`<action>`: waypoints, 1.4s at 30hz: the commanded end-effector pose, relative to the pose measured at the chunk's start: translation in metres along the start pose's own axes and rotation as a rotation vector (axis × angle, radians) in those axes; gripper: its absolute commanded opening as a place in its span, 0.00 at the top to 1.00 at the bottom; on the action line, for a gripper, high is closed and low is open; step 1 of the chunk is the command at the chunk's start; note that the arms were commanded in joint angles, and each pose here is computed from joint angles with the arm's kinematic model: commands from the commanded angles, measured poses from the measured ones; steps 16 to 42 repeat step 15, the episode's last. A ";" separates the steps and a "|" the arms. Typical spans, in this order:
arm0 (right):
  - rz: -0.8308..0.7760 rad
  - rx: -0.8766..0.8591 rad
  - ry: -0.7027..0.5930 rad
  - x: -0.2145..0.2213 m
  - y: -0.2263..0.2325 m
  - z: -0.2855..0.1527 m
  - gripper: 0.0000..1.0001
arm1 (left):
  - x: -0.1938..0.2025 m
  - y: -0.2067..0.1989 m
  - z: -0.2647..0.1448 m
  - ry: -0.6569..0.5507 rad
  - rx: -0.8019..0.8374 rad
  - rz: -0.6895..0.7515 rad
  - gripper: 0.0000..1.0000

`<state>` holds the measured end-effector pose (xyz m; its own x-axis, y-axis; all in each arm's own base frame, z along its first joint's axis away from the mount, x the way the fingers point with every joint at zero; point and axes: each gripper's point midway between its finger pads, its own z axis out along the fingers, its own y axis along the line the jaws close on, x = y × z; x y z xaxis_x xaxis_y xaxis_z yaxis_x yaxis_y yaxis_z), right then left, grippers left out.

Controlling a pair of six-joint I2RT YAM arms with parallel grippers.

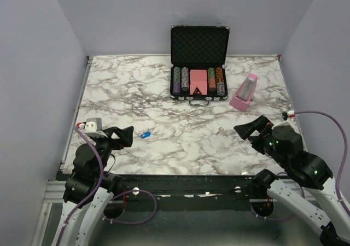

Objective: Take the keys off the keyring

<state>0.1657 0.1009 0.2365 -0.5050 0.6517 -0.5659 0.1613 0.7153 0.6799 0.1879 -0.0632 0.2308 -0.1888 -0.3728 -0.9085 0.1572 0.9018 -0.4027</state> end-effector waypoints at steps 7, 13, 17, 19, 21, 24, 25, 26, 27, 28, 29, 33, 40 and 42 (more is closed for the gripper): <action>-0.002 -0.008 -0.049 -0.011 -0.004 -0.013 0.00 | 0.001 0.005 0.001 0.001 -0.025 0.002 0.01; -0.018 -0.028 -0.048 -0.012 0.000 -0.015 0.00 | 0.001 0.005 0.001 -0.004 -0.022 -0.002 0.01; -0.023 -0.030 -0.048 -0.012 0.000 -0.016 0.00 | 0.000 0.004 0.001 -0.008 -0.019 -0.002 0.01; -0.023 -0.030 -0.048 -0.012 0.000 -0.016 0.00 | 0.000 0.004 0.001 -0.008 -0.019 -0.002 0.01; -0.023 -0.030 -0.048 -0.012 0.000 -0.016 0.00 | 0.000 0.004 0.001 -0.008 -0.019 -0.002 0.01; -0.023 -0.030 -0.048 -0.012 0.000 -0.016 0.00 | 0.000 0.004 0.001 -0.008 -0.019 -0.002 0.01; -0.023 -0.030 -0.048 -0.012 0.000 -0.016 0.00 | 0.000 0.004 0.001 -0.008 -0.019 -0.002 0.01; -0.023 -0.030 -0.048 -0.012 0.000 -0.016 0.00 | 0.000 0.004 0.001 -0.008 -0.019 -0.002 0.01; -0.023 -0.030 -0.048 -0.012 0.000 -0.016 0.00 | 0.000 0.004 0.001 -0.008 -0.019 -0.002 0.01; -0.023 -0.030 -0.048 -0.012 0.000 -0.016 0.00 | 0.000 0.004 0.001 -0.008 -0.019 -0.002 0.01; -0.023 -0.030 -0.048 -0.012 0.000 -0.016 0.00 | 0.000 0.004 0.001 -0.008 -0.019 -0.002 0.01; -0.023 -0.030 -0.048 -0.012 0.000 -0.016 0.00 | 0.000 0.004 0.001 -0.008 -0.019 -0.002 0.01; -0.023 -0.030 -0.048 -0.012 0.000 -0.016 0.00 | 0.000 0.004 0.001 -0.008 -0.019 -0.002 0.01; -0.023 -0.030 -0.048 -0.012 0.000 -0.016 0.00 | 0.000 0.004 0.001 -0.008 -0.019 -0.002 0.01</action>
